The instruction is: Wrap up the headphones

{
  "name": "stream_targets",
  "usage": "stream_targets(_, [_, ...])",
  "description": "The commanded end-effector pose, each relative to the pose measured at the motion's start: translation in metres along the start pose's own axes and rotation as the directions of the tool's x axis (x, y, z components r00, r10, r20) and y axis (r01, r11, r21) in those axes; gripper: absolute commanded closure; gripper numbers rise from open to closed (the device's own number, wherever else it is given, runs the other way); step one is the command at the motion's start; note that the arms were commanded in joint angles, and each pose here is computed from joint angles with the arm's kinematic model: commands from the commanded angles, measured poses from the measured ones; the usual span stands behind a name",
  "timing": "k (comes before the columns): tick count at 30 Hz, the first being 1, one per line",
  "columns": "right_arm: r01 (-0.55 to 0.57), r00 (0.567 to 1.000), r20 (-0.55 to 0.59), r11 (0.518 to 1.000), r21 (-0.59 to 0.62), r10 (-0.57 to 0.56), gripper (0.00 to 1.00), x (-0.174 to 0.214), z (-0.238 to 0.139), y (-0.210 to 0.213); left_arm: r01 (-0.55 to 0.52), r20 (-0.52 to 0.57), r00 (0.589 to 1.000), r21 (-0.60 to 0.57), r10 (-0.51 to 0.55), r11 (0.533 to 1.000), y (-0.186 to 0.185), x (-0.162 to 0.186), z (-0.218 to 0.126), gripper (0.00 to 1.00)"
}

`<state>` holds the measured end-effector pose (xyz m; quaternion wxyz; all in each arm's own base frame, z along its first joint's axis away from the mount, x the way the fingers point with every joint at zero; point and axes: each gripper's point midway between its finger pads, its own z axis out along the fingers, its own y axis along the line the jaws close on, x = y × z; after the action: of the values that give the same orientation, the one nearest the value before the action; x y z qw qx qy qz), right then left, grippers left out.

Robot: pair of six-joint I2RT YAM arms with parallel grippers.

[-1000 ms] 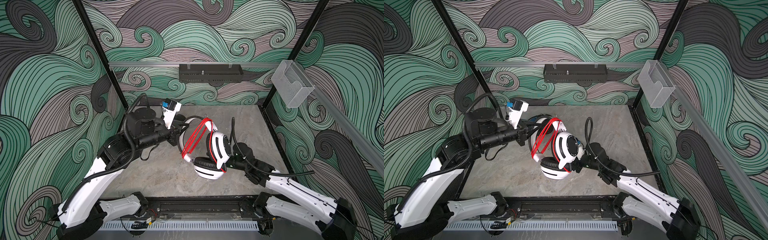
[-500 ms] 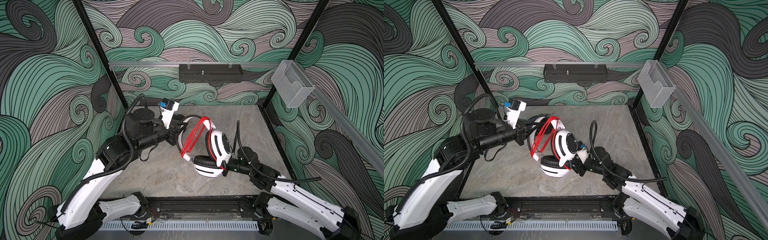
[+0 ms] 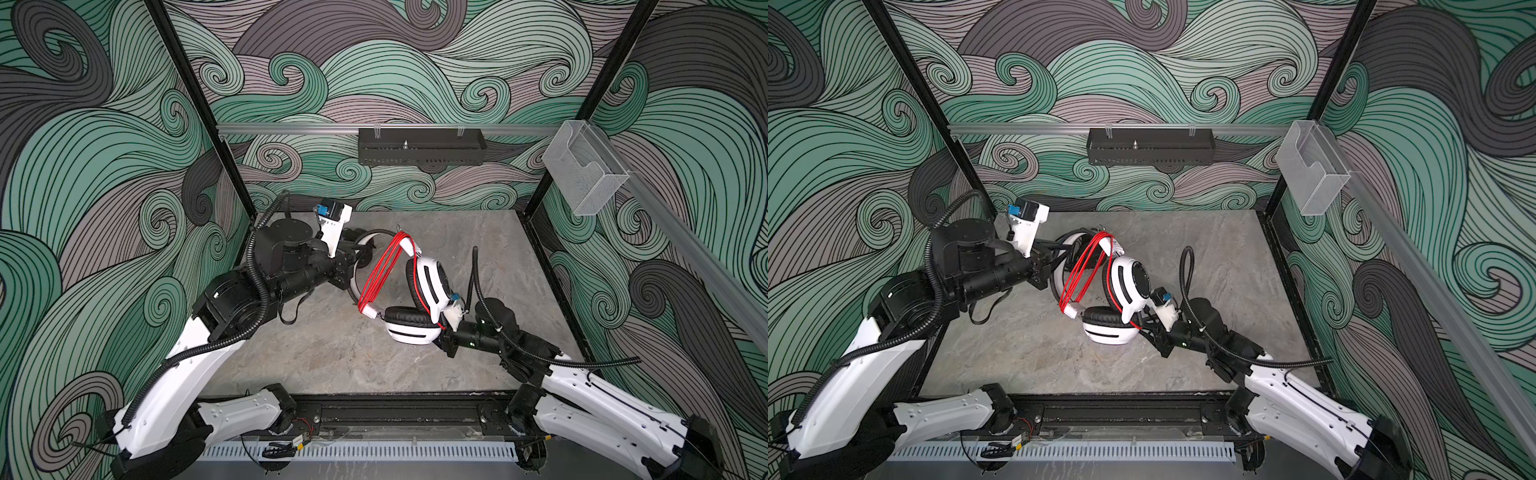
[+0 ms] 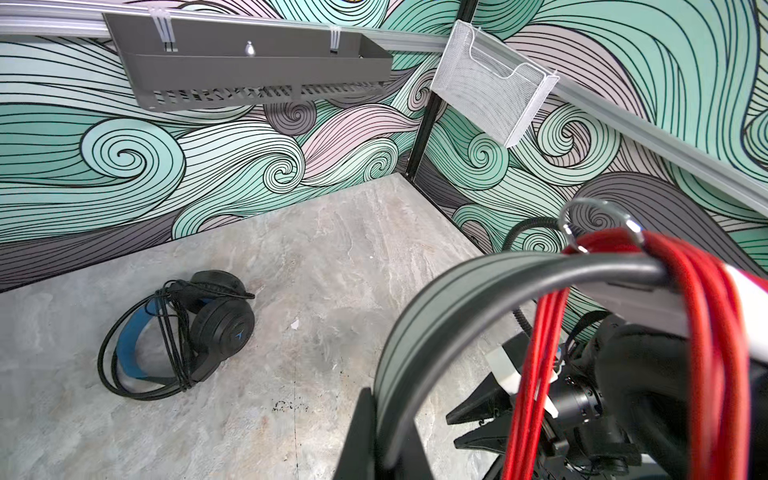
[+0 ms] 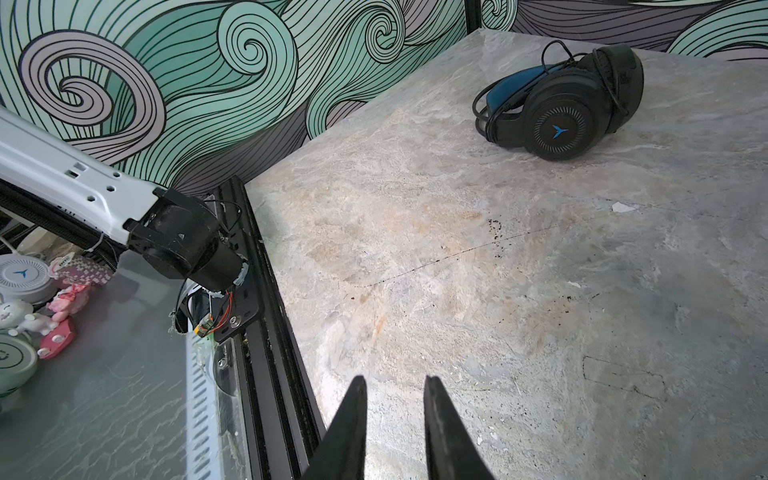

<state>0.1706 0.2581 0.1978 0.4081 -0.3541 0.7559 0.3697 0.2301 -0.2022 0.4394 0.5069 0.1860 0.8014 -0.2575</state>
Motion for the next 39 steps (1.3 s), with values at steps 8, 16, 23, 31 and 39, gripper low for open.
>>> stream_targets(8, [-0.022,1.0,-0.013,1.0,-0.017,0.022,0.7,0.007,-0.001,0.002,0.109,0.184,0.976,0.059,-0.118,0.992,-0.008,-0.05,-0.019,1.0])
stream_targets(16, [-0.031,0.999,0.01,0.998,-0.06,0.032,0.54,-0.001,-0.002,0.01,0.125,0.198,0.971,0.053,-0.133,0.991,-0.006,-0.054,-0.024,1.0])
stream_targets(23, [-0.039,0.999,0.034,0.996,-0.077,0.042,0.46,-0.005,-0.008,0.015,0.139,0.191,0.971,0.055,-0.147,0.989,-0.006,-0.051,-0.023,1.0])
stream_targets(31, [0.006,0.999,0.052,1.0,-0.007,-0.006,0.44,-0.007,-0.022,0.009,0.157,0.178,0.971,0.042,-0.162,0.987,-0.004,-0.048,-0.022,1.0])
stream_targets(39, [0.079,0.996,0.03,0.979,0.186,-0.086,0.32,-0.003,-0.039,-0.019,0.143,0.175,0.975,-0.002,-0.141,0.99,0.003,-0.047,-0.024,1.0])
